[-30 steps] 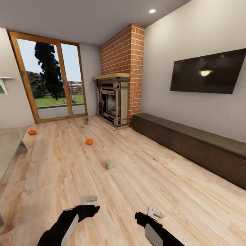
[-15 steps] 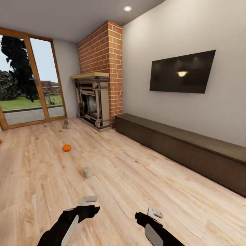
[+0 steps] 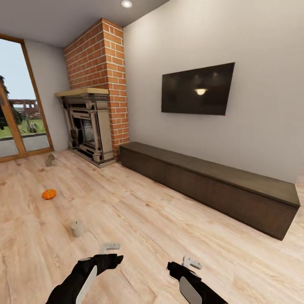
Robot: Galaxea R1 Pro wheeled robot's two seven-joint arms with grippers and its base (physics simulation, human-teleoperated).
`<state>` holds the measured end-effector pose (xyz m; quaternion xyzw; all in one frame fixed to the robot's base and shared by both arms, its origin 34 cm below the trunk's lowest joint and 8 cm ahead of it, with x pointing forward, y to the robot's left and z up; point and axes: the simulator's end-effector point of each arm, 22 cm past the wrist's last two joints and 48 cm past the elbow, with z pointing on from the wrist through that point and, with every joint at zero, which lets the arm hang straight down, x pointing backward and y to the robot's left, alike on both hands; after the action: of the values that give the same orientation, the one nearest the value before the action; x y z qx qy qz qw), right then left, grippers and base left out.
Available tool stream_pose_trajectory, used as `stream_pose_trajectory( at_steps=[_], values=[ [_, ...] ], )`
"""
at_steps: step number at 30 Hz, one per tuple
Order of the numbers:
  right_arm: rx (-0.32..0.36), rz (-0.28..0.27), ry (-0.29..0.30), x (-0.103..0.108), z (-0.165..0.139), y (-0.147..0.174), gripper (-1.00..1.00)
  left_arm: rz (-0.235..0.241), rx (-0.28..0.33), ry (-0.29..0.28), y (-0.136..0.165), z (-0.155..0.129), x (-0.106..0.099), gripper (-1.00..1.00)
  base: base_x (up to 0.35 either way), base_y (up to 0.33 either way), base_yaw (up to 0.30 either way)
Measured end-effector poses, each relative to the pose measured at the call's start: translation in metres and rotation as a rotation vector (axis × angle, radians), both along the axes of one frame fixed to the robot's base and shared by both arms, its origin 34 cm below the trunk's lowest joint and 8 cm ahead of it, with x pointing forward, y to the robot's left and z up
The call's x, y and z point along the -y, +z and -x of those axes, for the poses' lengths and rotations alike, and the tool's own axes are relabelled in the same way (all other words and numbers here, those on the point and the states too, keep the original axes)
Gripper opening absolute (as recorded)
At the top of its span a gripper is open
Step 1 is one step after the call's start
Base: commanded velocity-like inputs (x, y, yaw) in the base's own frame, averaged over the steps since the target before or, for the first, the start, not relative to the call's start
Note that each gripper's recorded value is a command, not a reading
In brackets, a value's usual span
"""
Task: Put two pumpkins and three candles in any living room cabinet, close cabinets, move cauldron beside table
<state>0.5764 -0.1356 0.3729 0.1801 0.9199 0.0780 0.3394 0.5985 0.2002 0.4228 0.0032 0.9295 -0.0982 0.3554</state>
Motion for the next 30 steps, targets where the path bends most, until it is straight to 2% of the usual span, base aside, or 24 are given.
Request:
stream_pose_trajectory(
  at_steps=[23, 30],
  values=[
    [-0.017, 0.008, -0.003, 0.0034, 0.0054, -0.0063, 1.0, 0.0, 0.0, 0.0, 0.0, 0.0, -0.0001, 1.0, 0.326, -0.001, -0.278],
    [-0.017, 0.008, -0.003, 0.0038, 0.0055, -0.0065, 1.0, 0.0, 0.0, 0.001, 0.0, 0.0, -0.0002, 1.0, 0.324, 0.096, -0.278]
  ],
)
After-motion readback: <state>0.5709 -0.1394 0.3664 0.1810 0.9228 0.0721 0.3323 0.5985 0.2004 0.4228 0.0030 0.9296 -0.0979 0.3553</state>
